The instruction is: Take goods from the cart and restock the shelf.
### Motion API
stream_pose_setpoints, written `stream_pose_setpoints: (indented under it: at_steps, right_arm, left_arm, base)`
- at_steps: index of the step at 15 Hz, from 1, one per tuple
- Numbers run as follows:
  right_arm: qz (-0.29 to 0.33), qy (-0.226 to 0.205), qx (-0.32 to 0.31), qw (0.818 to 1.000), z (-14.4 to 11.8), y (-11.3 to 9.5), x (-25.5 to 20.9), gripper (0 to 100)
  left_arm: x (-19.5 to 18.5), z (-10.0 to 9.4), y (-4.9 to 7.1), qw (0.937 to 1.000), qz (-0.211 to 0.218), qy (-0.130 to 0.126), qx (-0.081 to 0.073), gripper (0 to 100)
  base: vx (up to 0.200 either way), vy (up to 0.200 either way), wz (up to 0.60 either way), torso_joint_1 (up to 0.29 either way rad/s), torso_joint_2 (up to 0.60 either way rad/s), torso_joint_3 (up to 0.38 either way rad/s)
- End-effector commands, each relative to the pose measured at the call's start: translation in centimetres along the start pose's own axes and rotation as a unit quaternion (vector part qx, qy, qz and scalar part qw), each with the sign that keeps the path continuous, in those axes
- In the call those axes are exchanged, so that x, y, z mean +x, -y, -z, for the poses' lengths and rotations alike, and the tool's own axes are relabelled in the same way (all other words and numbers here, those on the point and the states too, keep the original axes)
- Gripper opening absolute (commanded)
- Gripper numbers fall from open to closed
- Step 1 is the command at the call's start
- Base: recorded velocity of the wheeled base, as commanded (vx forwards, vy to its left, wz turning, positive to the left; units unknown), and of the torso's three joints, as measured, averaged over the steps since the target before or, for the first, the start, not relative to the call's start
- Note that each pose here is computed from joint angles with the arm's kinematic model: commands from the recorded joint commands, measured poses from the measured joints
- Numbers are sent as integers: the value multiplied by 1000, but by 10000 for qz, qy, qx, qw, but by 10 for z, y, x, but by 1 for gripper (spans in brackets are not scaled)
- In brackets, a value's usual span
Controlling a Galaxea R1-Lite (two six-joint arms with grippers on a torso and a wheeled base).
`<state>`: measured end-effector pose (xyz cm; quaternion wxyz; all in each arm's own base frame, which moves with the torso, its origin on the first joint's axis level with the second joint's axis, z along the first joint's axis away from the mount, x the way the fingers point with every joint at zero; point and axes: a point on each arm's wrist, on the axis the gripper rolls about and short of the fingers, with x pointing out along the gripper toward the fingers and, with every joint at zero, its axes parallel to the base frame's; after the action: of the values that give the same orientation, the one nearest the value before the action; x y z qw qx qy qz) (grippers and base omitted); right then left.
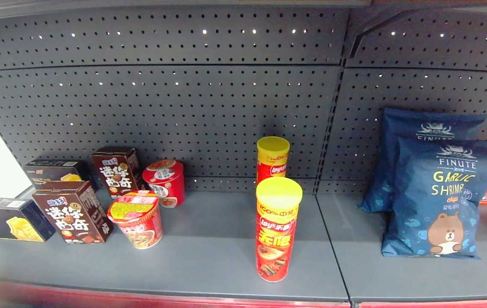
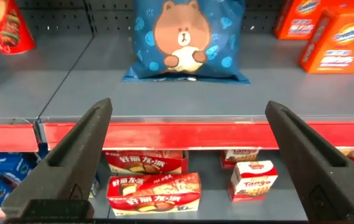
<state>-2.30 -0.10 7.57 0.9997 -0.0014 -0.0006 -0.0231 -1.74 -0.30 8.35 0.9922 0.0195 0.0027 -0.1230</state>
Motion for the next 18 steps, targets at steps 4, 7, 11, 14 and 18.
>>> stream_pose_setpoints:
  at_steps: [4, 7, 11, 14, 18]
  right_arm:
    - [-24, -6, -9, 10000, 0, 0, 0, 100]
    - [-24, -6, -9, 10000, 0, 0, 0, 100]
    - [-24, -6, -9, 10000, 0, 0, 0, 100]
    - [-24, -6, -9, 10000, 0, 0, 0, 100]
    - [-24, -6, -9, 10000, 0, 0, 0, 100]
  left_arm:
    - [0, 0, 0, 10000, 12, -24, -20, 100]
    - [0, 0, 0, 10000, 12, -24, -20, 100]
    - [0, 0, 0, 10000, 4, -24, -20, 100]
    - [1, 0, 0, 10000, -11, -32, -37, 100]
    - [0, 0, 0, 10000, -12, -25, -66, 100]
  base:
    - [0, 0, -150, 1, 1, 1]
    - [0, 0, 0, 0, 0, 0]
    - [0, 0, 0, 0, 0, 0]
    - [0, 0, 0, 0, 0, 0]
    - [0, 0, 0, 0, 0, 0]
